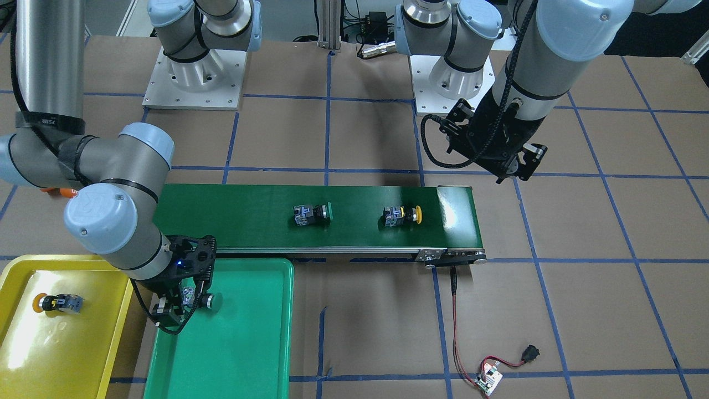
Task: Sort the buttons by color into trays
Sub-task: 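Drop the green button into the green tray while the left gripper lifts away, then lower the right gripper onto the green button on the belt and grasp it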
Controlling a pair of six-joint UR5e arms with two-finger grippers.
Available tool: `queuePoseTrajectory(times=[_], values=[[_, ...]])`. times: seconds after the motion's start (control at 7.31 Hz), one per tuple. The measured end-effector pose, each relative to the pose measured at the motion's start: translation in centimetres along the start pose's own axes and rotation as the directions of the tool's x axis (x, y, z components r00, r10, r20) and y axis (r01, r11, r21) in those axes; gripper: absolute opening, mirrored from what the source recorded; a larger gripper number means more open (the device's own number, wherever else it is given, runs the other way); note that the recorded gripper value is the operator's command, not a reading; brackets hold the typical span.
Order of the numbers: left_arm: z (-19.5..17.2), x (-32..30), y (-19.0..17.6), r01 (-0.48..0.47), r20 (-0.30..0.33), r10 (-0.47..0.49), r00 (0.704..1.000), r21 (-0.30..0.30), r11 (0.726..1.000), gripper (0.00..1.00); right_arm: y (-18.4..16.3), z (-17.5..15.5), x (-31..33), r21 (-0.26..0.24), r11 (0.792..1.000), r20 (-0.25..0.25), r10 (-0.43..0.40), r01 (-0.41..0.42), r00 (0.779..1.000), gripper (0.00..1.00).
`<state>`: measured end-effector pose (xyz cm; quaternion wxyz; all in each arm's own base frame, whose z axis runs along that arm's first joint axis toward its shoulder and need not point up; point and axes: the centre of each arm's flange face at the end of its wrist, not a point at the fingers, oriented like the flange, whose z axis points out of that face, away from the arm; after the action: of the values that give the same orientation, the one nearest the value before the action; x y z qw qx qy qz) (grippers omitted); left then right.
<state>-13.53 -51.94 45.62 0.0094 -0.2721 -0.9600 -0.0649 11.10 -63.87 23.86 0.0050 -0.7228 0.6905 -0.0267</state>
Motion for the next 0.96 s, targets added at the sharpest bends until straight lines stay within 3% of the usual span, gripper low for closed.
queuePoseTrajectory(times=[0.14, 0.41, 0.68, 0.96], values=[[-0.2, 0.9, 0.1, 0.121, 0.001, -0.121, 0.993, -0.008, 0.993, 1.0, 0.0, -2.1, -0.8, -0.004, 1.0, 0.005, -0.003, 0.003, 1.0, 1.0], [-0.9, 3.7, 0.3, 0.326, 0.013, -0.326, 0.945, 0.001, 0.945, 1.0, 0.4, -5.9, -3.4, -0.018, 0.999, 0.018, -0.038, 0.038, 0.999, 1.0], [-2.1, 5.9, 1.5, 0.376, 0.019, -0.376, 0.926, 0.017, 0.927, 1.0, 1.1, -6.3, -8.6, -0.048, 0.998, 0.037, -0.044, 0.046, 0.998, 1.0], [-3.1, 6.2, 3.1, 0.391, 0.011, -0.391, 0.92, 0.007, 0.92, 1.0, 1.4, -4.5, -12.7, -0.059, 0.998, 0.029, -0.034, 0.036, 0.999, 1.0]])
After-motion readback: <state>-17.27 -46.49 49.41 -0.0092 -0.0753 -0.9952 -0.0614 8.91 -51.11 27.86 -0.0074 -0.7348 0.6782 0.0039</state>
